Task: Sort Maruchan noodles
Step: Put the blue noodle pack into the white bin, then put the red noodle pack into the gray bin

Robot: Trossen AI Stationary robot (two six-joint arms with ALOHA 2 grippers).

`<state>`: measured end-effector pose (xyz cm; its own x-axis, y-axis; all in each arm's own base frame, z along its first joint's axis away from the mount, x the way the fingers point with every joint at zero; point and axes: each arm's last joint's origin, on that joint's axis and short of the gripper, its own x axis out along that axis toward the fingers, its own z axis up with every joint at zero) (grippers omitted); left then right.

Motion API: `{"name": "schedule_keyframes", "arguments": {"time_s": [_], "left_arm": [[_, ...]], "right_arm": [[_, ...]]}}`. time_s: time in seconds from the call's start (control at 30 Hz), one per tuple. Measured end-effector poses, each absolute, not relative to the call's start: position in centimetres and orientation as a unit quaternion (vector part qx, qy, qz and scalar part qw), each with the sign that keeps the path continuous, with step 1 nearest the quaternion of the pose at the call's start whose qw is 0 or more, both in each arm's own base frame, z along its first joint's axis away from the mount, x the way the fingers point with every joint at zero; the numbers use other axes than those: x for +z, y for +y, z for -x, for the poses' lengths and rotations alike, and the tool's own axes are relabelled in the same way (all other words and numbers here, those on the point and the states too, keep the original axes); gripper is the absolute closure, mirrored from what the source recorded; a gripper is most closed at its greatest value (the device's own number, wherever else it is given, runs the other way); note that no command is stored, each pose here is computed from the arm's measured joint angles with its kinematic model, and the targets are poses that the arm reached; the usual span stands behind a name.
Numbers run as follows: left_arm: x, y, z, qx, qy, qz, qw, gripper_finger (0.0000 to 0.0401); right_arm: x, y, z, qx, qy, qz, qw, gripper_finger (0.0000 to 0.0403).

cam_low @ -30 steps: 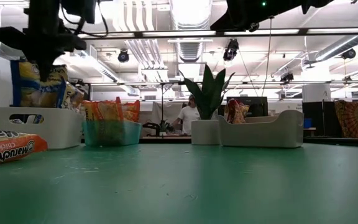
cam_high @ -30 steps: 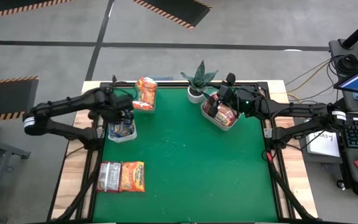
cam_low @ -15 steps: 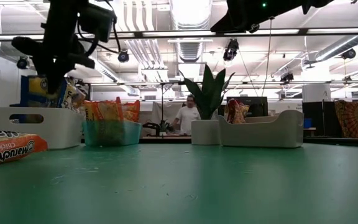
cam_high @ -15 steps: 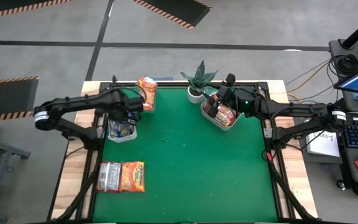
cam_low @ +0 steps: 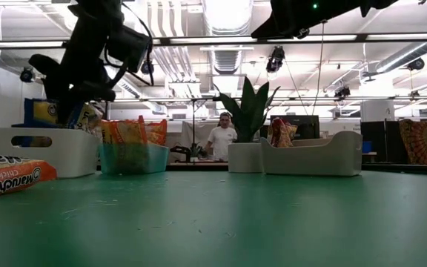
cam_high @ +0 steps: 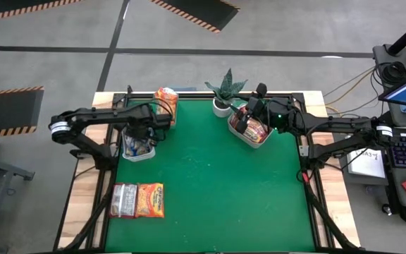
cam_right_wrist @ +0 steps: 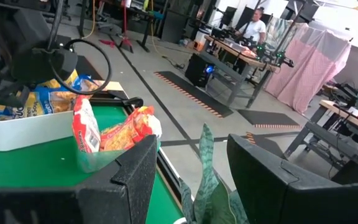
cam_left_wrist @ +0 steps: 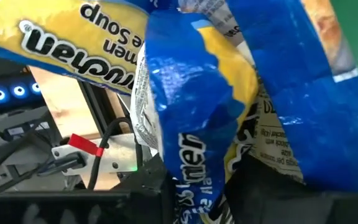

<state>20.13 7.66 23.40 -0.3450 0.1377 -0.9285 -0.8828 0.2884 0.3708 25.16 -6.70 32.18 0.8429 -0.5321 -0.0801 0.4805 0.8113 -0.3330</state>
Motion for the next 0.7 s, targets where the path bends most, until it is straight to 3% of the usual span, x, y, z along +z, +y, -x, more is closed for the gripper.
{"name": "schedule_keyframes", "arguments": {"time_s": [0.4, 0.7], "left_arm": [[27.1, 7.6, -20.0, 0.476, 0.652, 0.267, 0.526, 0.0223], [32.9, 6.9, -21.7, 0.363, 0.618, 0.291, 0.633, 0.021]], "right_arm": [[32.2, -6.7, -25.1, -0.267, 0.084, 0.161, 0.946, 0.0218], [32.4, -6.7, -25.1, -0.268, 0.082, 0.159, 0.947, 0.0218]]}}
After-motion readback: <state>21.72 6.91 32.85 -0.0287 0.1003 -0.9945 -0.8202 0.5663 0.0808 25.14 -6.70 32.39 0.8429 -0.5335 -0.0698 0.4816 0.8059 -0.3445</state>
